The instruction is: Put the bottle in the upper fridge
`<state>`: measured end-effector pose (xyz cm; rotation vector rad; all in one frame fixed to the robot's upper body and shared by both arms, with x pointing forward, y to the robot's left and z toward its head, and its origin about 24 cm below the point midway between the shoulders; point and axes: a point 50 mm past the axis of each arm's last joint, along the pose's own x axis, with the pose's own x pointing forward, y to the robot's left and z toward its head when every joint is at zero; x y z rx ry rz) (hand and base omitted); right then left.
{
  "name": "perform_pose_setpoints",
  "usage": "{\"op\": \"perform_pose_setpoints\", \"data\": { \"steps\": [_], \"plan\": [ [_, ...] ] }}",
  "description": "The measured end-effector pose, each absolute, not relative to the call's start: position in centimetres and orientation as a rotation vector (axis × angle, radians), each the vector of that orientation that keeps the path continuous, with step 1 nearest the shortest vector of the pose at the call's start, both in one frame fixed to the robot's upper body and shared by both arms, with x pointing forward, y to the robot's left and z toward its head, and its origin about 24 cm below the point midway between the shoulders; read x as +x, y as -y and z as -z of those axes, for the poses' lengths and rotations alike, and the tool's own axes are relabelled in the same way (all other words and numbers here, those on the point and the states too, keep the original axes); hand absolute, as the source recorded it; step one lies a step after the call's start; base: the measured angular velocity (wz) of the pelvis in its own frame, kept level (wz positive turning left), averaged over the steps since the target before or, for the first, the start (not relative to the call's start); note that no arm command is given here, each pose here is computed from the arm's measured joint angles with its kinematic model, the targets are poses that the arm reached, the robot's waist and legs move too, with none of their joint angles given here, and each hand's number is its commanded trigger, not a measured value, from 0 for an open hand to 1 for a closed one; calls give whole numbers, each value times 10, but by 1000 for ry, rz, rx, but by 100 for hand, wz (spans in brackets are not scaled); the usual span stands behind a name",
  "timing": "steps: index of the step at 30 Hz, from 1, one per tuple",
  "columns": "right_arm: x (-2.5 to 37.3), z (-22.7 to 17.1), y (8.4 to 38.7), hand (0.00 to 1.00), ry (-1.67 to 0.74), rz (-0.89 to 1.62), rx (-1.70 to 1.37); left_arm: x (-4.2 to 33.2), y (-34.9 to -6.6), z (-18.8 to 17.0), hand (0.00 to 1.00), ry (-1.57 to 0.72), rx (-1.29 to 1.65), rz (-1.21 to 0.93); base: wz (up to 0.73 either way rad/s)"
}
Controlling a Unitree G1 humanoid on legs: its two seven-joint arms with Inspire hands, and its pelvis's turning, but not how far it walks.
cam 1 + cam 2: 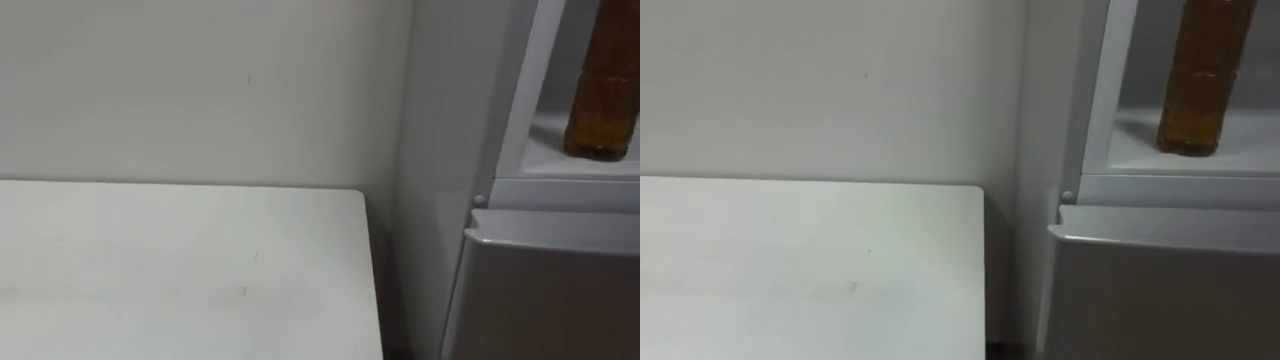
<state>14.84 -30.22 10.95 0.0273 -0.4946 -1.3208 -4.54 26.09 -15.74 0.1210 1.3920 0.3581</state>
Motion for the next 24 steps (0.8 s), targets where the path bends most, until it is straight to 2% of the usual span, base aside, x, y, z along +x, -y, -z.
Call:
{"op": "perform_pose_setpoints", "data": {
  "steps": [24],
  "plan": [
    [165, -112, 292, 0, 435, 1079, -158, -44, -261, 159, 0, -1422, 130, -333, 1]
  ]
}}
